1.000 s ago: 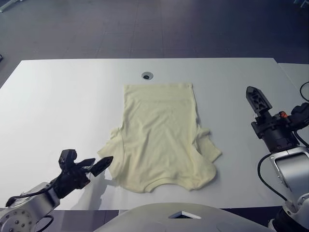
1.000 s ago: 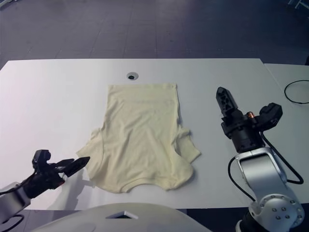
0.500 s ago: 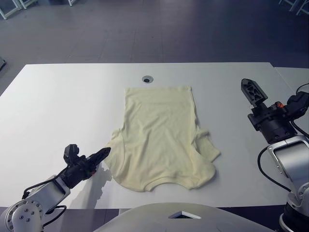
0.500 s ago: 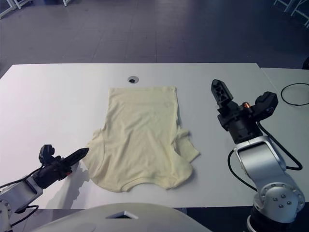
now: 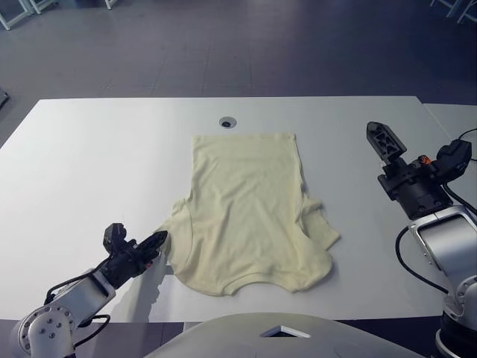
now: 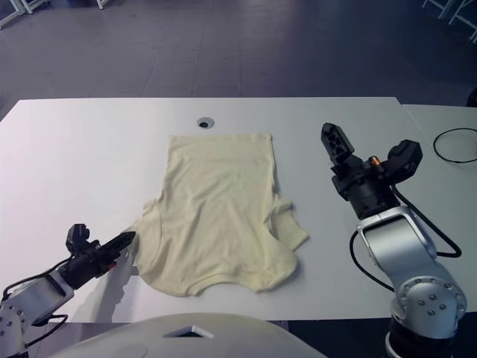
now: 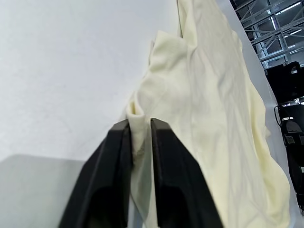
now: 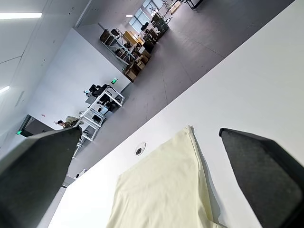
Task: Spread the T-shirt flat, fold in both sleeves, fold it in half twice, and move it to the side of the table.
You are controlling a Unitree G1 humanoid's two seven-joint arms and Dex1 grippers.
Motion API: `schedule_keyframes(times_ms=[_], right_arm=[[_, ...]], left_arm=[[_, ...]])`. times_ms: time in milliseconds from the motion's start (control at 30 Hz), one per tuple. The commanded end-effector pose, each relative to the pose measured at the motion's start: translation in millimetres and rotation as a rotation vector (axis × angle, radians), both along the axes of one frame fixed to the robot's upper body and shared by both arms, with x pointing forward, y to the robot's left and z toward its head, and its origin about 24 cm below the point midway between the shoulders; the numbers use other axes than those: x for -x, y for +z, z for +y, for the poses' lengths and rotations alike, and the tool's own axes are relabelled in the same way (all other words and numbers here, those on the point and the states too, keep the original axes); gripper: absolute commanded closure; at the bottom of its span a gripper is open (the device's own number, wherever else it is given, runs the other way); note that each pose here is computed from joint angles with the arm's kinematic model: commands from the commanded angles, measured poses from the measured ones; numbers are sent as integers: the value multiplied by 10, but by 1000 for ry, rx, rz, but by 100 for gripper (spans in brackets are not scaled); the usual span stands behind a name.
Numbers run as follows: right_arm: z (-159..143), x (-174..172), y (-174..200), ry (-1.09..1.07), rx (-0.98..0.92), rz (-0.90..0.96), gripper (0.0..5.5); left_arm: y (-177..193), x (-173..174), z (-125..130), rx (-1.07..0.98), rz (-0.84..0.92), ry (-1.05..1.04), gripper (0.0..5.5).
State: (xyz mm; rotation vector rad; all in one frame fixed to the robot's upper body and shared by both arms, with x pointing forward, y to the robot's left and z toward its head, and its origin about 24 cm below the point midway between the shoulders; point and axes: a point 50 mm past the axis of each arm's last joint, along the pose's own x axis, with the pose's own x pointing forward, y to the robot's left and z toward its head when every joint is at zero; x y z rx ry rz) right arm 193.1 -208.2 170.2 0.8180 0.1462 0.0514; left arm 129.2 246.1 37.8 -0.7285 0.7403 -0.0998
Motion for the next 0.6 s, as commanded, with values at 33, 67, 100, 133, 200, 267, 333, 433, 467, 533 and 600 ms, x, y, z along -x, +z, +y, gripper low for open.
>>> schedule_keyframes(times_ms=[33,67,100,133,200,267,333,433,467,533,600], right_arm=[[-4,-25,4,3,10,-3,10],[-4,-29,1,4,10,-3,10],[-3,-35,1,4,11,-3,10],[-3,-37,2,3,11,-3,10],[-8,-41,2,1,11,-2,10],[-13,-41,-2,-3,11,-1,10],[-10,-37,-12,-5,10,2,10],[11,-22,-35,-5,7,8,10],[17,-19,-39,-6,5,9,10],[32,6,-46,-14,-1,10,10],[47,18,-60,-14,-7,13,10]], left_arm=[[-143,79,44,-45,95,44,546],[-147,73,69,-50,94,61,546],[-149,59,115,-62,94,85,546],[-153,41,177,-74,94,112,546],[-152,-11,345,-112,92,172,546],[-142,-58,509,-150,89,223,546],[-124,-104,689,-194,85,267,546],[-65,-158,801,-224,71,279,546],[-32,-181,786,-223,59,266,546],[52,-253,734,-226,29,225,546],[145,-306,688,-239,-2,198,546]])
